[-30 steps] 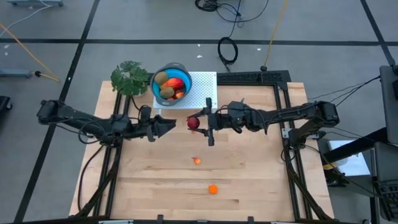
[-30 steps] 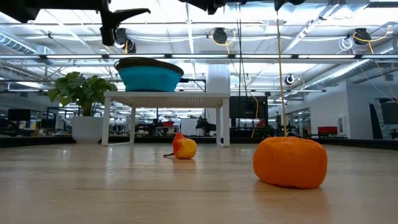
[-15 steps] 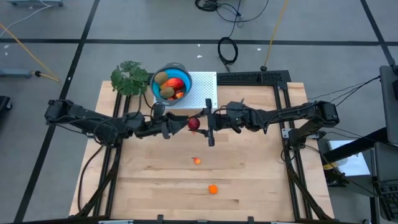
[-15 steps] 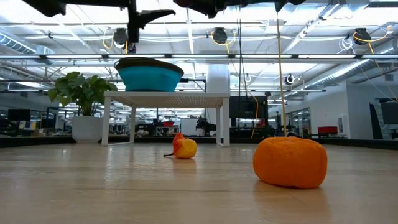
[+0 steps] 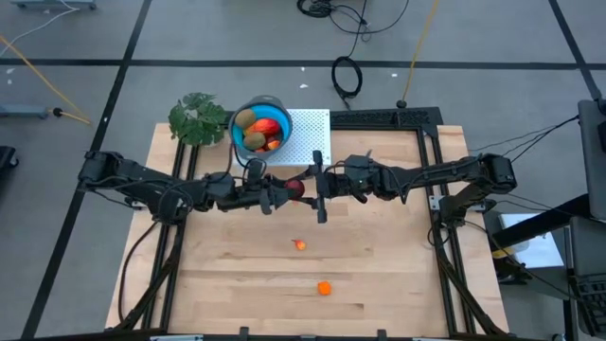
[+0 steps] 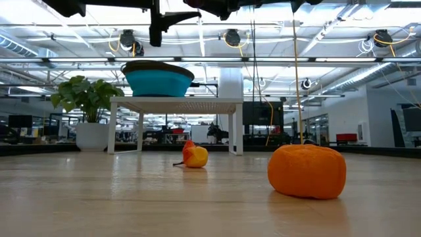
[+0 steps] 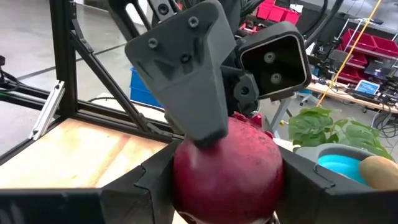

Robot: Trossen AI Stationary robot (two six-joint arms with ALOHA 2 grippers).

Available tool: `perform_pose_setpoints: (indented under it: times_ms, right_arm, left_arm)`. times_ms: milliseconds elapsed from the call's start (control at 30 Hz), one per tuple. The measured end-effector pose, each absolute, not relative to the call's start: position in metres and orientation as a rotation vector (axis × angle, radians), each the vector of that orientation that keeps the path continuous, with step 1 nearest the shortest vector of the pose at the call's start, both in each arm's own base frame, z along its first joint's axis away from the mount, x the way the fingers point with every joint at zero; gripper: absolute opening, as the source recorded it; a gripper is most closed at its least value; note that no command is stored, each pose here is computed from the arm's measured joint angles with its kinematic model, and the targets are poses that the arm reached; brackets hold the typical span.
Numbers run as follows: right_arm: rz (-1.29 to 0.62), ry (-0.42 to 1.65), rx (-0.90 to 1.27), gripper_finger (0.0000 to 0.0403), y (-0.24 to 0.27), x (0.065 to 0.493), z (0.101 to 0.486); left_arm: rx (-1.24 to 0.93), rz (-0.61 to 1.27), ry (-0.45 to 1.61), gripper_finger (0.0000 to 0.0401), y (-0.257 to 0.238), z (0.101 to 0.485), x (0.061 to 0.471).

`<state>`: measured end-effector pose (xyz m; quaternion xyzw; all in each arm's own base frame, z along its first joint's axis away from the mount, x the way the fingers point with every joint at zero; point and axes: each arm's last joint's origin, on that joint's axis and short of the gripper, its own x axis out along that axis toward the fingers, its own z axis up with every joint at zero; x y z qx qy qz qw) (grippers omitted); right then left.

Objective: Pick & Place Fruit
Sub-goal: Put the pomegranate into the strainer bowl on the shelf

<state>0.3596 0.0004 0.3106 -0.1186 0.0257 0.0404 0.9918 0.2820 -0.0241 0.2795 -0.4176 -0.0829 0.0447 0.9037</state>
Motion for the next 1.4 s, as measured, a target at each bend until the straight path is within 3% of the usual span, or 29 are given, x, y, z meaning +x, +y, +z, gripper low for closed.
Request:
perform_pose_setpoints:
  times_ms: [400, 800, 1400]
  right_arm:
    - [0.085, 0.081, -0.239, 0.0205, 0.0, 0.359, 0.308]
    - [0.083, 0.095, -0.191, 0.0208, 0.001, 0.359, 0.307]
    - [0.097, 0.17, -0.134, 0.0279, 0.001, 0.357, 0.301]
  left_arm:
    - [-0.898, 0.041, -0.155, 0.0286, -0.018, 0.28, 0.285]
    - [-0.907, -0.002, -0.118, 0.0197, -0.012, 0.279, 0.286]
    - [-0.916, 0.003, -0.056, 0.0211, -0.013, 0.273, 0.286]
